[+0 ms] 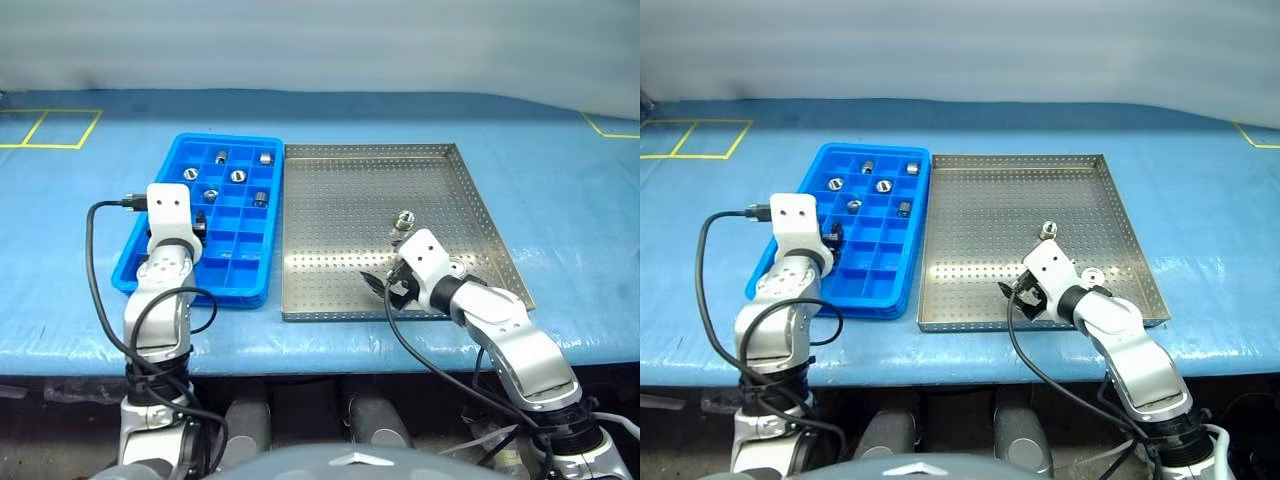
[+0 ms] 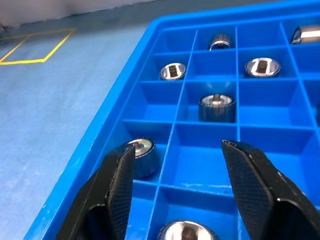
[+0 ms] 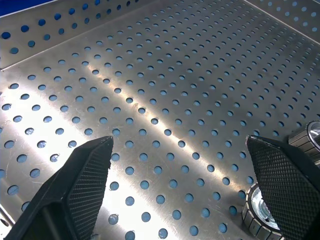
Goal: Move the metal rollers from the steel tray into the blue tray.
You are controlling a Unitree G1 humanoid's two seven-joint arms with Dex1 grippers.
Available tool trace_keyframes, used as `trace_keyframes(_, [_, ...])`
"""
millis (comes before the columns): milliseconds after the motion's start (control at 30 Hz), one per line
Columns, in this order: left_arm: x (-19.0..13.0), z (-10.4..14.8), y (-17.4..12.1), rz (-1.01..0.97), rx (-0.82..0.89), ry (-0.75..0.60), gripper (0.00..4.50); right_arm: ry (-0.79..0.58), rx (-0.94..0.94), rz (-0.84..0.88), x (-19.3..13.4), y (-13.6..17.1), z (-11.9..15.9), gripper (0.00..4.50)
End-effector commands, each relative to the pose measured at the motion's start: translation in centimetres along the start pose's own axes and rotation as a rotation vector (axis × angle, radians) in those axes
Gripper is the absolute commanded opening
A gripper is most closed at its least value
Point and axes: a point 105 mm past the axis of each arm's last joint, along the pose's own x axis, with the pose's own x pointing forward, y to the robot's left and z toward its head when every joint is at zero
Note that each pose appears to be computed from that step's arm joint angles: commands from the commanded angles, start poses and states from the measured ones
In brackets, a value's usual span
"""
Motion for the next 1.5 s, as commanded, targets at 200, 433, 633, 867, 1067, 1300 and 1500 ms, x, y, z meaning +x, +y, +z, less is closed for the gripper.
trace_keyframes(200, [-1.3, 3.4, -5.4, -0.337, -0.050, -0.156, 2.86, -0.086, 0.014, -0.228, -0.3, -3.4, 1.4, 4.50])
trace_keyframes(433, [-5.2, 2.2, -11.5, -0.801, 0.040, -0.125, 2.86, -0.104, 0.167, -0.438, -0.1, -7.3, 0.4, 4.50])
trace_keyframes(633, [-8.3, 0.7, -13.4, -1.033, 0.136, -0.105, 2.86, -0.131, 0.194, -0.440, 0.8, -8.6, 0.8, 4.50])
trace_keyframes(867, [-8.4, 0.3, -13.5, -1.063, 0.163, -0.096, 2.86, -0.209, 0.245, -0.377, 3.5, -9.2, 2.2, 4.50])
trace_keyframes(1067, [-8.2, 0.3, -13.3, -1.035, 0.169, -0.093, 2.86, -0.151, 0.340, -0.336, 6.5, -10.0, 0.8, 4.50])
trace_keyframes(1300, [-8.0, 0.1, -12.8, -0.999, 0.172, -0.085, 2.91, -0.038, 0.373, -0.382, 8.2, -11.1, -1.8, 4.12])
trace_keyframes(1500, [-7.5, -0.2, -12.1, -0.957, 0.163, -0.071, 2.91, -0.073, 0.332, -0.362, 8.3, -10.9, -0.5, 2.29])
